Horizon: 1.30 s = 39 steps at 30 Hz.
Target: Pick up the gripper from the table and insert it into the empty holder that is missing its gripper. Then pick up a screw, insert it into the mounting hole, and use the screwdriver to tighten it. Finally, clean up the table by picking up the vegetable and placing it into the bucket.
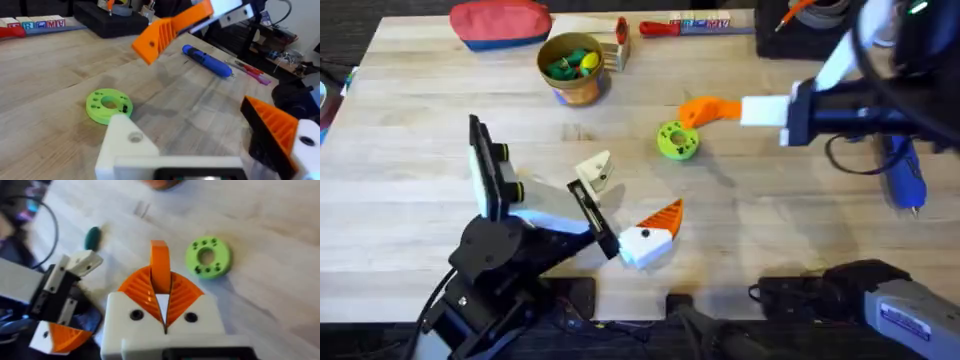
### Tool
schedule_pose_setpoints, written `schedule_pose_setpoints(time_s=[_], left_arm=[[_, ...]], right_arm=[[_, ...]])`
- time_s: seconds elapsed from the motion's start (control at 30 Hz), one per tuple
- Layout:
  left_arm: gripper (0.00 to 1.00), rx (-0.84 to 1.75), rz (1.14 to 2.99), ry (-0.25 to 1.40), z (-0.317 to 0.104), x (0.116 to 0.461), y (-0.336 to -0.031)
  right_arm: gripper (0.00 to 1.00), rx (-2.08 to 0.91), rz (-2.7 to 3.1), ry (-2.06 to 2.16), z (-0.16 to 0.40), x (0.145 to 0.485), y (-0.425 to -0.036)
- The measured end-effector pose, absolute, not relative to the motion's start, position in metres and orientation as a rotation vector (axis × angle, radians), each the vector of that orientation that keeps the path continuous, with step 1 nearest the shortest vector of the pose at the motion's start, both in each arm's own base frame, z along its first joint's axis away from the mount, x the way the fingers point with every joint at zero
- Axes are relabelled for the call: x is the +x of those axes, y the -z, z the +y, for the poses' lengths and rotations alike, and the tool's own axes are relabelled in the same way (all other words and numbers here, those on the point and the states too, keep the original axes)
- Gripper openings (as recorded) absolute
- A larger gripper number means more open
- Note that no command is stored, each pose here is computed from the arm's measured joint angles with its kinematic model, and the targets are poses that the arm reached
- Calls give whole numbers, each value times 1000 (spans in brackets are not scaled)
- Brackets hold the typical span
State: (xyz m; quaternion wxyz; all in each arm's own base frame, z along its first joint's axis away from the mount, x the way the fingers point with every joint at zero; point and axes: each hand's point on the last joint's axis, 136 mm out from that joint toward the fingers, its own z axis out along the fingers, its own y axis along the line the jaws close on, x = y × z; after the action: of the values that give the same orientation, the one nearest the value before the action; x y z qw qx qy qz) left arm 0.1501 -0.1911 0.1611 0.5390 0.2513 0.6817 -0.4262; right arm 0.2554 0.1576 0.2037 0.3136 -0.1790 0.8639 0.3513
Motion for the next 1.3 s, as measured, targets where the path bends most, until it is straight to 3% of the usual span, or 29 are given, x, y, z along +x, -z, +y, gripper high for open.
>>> schedule_pose_setpoints(time_s=[0.13,0.5,1.3], left_arm=[[987,598,1621,1014,-191,150,-161],[987,598,1621,1014,-191,150,-161],[988,586,1625,1011,-190,151,-161]], right_arm=[[3,-361,2396,-1298,179,235,-174],[3,-156,2498,-1996,216,216,-166],[3,-185,2595,-2181,266,210,-155]])
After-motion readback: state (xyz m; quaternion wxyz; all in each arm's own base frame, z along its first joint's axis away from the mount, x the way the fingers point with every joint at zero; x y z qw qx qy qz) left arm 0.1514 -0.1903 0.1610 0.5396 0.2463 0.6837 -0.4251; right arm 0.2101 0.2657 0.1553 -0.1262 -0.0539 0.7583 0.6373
